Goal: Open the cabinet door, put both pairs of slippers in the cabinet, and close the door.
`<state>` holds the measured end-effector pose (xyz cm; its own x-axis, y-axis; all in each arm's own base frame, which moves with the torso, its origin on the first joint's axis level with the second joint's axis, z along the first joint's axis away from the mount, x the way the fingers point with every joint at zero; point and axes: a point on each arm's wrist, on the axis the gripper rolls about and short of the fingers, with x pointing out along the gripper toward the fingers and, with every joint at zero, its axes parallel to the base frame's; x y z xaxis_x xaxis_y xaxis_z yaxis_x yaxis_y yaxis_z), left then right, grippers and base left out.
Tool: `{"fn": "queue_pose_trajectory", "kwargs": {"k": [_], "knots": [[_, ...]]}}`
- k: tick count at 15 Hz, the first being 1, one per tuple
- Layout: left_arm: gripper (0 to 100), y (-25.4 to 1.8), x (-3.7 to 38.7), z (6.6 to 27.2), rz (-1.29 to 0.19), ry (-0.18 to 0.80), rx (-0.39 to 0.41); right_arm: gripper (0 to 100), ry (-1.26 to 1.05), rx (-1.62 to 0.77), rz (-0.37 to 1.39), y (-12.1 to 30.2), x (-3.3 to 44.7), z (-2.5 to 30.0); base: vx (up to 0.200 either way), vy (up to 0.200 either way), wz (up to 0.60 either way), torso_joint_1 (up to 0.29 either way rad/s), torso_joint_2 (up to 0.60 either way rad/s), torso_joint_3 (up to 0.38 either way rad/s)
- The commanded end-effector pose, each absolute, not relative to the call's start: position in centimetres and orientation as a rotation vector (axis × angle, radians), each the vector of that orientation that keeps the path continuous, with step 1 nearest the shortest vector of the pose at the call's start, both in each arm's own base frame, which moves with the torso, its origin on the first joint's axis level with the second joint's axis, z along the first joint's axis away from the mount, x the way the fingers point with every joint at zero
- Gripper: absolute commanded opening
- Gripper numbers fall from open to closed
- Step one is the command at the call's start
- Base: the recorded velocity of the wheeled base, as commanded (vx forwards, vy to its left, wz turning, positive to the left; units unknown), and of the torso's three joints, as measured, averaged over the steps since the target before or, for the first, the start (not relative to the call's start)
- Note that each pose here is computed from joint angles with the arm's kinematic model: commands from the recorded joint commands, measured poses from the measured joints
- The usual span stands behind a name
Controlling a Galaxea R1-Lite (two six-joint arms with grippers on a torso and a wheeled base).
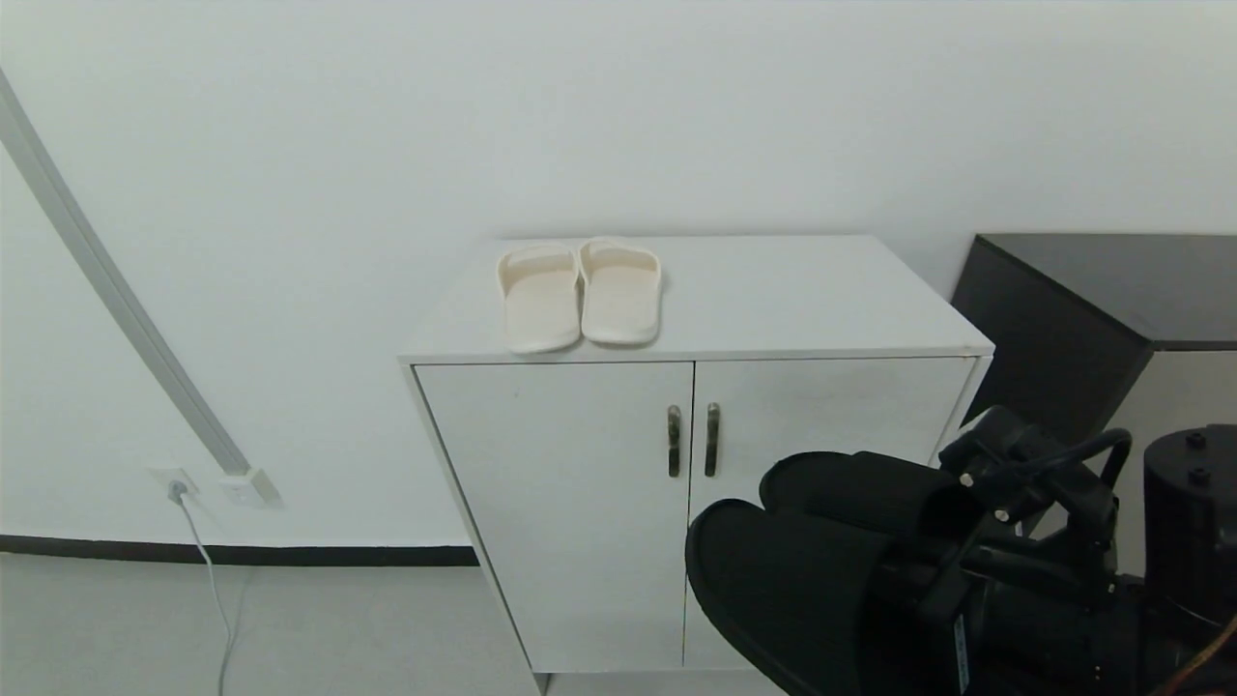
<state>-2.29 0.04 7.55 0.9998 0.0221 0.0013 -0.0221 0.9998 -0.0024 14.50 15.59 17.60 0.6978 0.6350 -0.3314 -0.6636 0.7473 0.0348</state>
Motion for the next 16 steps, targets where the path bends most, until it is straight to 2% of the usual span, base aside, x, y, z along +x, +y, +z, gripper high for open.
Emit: {"fn": "queue_pose_trajectory", "kwargs": {"k": [1, 10, 16], "knots": [[100, 0.04, -2.28, 7.55, 0.023, 0.0, -0.003, 0, 0.344, -0.098, 0.725, 15.69, 14.57, 17.33, 0.0, 0.0, 0.0, -0.183, 0.52, 0.32], [100, 0.04, -2.28, 7.55, 0.023, 0.0, -0.003, 0, 0.353, -0.104, 0.724, 15.67, 14.55, 17.09, 0.0, 0.0, 0.0, -0.156, 0.49, 0.326], [100, 0.05, -2.28, 7.55, 0.025, 0.0, -0.002, 0, 0.363, -0.119, 0.727, 15.56, 14.45, 16.71, 0.0, 0.0, 0.0, -0.096, 0.45, 0.367]]}}
